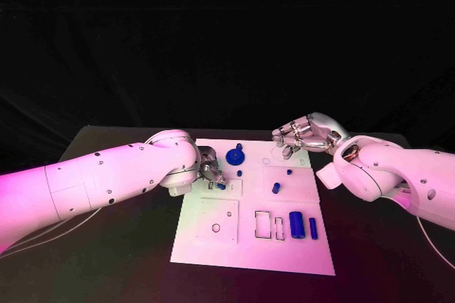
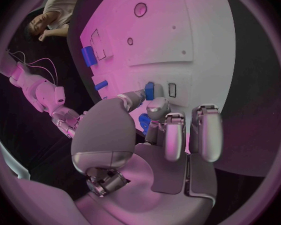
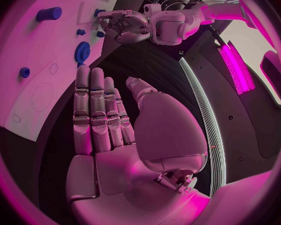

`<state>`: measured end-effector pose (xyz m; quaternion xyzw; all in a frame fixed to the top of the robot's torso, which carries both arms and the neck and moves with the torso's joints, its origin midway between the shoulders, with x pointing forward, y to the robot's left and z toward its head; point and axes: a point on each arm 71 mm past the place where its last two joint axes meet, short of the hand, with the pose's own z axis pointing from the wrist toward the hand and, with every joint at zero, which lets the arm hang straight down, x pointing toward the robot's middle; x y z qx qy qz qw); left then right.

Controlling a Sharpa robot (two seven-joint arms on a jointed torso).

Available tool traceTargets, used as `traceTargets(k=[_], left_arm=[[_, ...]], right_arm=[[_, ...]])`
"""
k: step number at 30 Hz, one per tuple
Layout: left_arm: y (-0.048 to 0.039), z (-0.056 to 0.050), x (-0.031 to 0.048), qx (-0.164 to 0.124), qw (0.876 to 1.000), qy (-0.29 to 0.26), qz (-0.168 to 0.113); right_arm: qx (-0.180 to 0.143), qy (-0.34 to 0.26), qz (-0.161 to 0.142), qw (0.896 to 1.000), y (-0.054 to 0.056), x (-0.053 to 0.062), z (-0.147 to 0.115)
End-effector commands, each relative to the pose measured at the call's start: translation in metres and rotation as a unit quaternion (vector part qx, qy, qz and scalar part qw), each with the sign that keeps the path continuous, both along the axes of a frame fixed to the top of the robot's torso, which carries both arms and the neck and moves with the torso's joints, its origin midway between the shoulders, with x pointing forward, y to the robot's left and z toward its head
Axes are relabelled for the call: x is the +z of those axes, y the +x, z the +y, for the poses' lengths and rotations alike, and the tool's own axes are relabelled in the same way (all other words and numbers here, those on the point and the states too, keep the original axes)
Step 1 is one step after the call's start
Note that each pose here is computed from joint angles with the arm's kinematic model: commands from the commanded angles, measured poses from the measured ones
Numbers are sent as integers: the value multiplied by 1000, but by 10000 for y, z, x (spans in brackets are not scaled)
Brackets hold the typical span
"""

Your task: Assemble the parts on the task board

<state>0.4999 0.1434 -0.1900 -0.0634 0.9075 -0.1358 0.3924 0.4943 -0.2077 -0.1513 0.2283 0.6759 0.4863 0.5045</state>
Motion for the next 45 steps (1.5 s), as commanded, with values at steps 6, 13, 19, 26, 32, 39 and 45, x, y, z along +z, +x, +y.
traceTargets(k=[6,13,19,26,32,39,45], left_arm=[[-14,-29,-35,-14,1000,14,16],[-8,-46,-36,-19,1000,20,14],[-3,-49,-35,-20,999,24,12],[6,-44,-34,-17,999,28,8],[15,-44,-32,-15,999,28,6],[21,-49,-34,-13,1000,28,6],[25,-42,-37,-11,999,29,8]], right_arm=[[7,-2,-1,1000,-11,0,7],[7,-2,-1,1000,-10,0,12],[7,-2,-1,1000,-9,0,7],[7,-2,-1,1000,-9,0,6],[7,-2,-1,1000,-9,1,5],[7,-1,-1,1000,-10,1,3],[7,0,0,1000,-11,1,-2]])
